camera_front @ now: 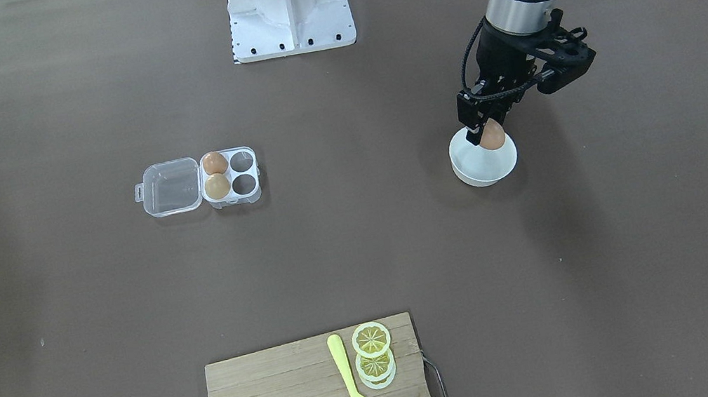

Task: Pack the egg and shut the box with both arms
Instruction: 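Lift the egg with the left gripper and carry it toward the egg box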

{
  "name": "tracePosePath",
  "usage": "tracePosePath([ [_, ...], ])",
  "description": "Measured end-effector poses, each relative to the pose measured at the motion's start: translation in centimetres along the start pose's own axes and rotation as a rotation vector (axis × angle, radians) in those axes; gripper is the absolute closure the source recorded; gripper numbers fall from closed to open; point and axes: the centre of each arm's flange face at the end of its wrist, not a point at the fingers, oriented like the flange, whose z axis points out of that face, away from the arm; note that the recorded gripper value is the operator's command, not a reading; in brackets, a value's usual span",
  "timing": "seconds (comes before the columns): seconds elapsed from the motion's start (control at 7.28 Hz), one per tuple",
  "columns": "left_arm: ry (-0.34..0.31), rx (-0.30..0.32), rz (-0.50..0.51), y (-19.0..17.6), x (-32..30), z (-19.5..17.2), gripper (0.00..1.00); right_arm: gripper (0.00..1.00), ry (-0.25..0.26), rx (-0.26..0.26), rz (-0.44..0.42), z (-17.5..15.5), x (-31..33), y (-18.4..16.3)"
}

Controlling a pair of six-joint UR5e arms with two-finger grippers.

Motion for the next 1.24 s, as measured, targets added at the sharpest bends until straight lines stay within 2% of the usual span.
tracePosePath([
  [0.27,0.087,0.084,0.018,4.1,4.3,0.5,1.00,0.00,-0.001,0.001,-0.003,-0.1,-0.1,-0.1],
  [0.82,0.217,0.323,0.145,16.8,7.2,8.9,1.00,0.00,-0.002,0.001,0.000,-0.1,-0.1,-0.1],
  [0.96,0.238,0.360,0.187,18.6,8.0,9.6,1.00,0.00,-0.003,0.000,0.001,-0.1,-0.1,-0.1],
  [1.24,0.275,0.378,0.242,21.1,11.5,9.7,1.00,0.00,-0.009,-0.004,0.006,0.0,-0.1,0.0],
])
